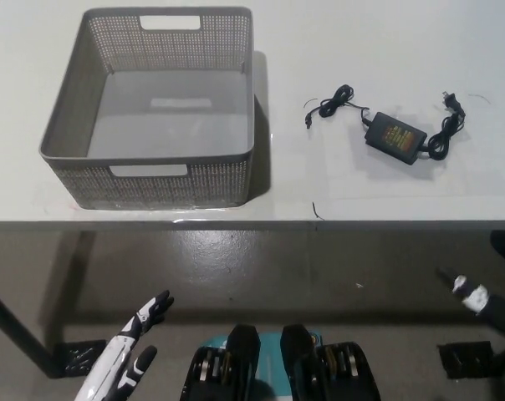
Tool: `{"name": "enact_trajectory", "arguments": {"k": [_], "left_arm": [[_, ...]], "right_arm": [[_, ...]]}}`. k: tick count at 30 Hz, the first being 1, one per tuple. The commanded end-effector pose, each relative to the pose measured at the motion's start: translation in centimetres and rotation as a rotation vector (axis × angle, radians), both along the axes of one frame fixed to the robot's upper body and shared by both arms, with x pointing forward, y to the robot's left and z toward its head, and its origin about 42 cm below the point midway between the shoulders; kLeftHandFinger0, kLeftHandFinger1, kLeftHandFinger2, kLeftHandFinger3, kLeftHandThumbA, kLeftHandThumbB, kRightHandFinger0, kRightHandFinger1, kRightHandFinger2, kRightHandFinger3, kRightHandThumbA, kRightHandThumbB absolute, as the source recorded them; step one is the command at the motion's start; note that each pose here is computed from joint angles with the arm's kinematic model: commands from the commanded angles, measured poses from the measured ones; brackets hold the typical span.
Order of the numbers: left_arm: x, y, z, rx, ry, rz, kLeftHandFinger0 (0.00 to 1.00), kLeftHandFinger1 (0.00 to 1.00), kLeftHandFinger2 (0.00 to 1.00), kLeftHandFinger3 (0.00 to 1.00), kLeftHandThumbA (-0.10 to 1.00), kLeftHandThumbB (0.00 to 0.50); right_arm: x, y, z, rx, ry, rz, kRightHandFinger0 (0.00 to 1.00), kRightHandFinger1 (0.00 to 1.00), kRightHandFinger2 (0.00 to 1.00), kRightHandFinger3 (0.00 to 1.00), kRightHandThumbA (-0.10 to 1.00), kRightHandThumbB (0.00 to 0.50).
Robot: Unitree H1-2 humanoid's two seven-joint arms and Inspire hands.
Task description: Use the right hand to pick up a black power cord and place it into a container on the left hand side
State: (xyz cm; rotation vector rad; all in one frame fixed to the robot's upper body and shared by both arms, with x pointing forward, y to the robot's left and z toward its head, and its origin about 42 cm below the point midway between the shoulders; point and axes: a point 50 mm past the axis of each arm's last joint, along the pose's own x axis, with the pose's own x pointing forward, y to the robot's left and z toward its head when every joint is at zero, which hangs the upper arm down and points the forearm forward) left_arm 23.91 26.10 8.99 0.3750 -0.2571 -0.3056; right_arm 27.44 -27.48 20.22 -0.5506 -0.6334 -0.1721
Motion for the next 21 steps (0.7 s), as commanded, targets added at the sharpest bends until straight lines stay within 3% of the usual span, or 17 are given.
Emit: {"name": "enact_trajectory", "arguments": {"k": [1,7,9,12,18,21], "left_arm": [[-0.2,0.1,0.9,0.009,-0.027,-0.040,1.00,1.00,1.00,1.00,1.00,0.380],[0.2,0.1,1.0,0.019,-0.022,-0.045,1.00,1.00,1.00,1.00,1.00,0.406],[0.3,0.1,1.1,0.027,-0.027,-0.052,1.00,1.00,1.00,1.00,1.00,0.392],[-0.6,0.0,0.7,0.012,-0.009,-0.059,1.00,1.00,1.00,1.00,1.00,0.372],[-2.5,-0.3,-0.6,-0.001,0.072,-0.080,1.00,1.00,1.00,1.00,1.00,0.390],[-2.2,-0.7,-0.9,-0.022,0.071,-0.089,1.00,1.00,1.00,1.00,1.00,0.373]], "right_arm": [[2.1,-1.9,4.0,-0.142,-0.067,-0.072,1.00,1.00,1.00,1.00,0.90,0.349],[7.8,-5.2,8.6,-0.231,0.011,-0.080,1.00,1.00,1.00,1.00,0.86,0.370],[9.6,-6.0,9.6,-0.240,0.014,-0.084,1.00,1.00,1.00,1.00,0.86,0.376],[12.1,-6.8,10.7,-0.293,0.062,-0.112,1.00,1.00,1.00,1.00,0.93,0.411],[16.1,-6.6,12.7,-0.392,0.173,-0.114,1.00,1.00,1.00,1.00,0.90,0.390],[18.0,-6.1,13.7,-0.436,0.203,-0.113,1.00,1.00,1.00,1.00,0.87,0.382]]}}
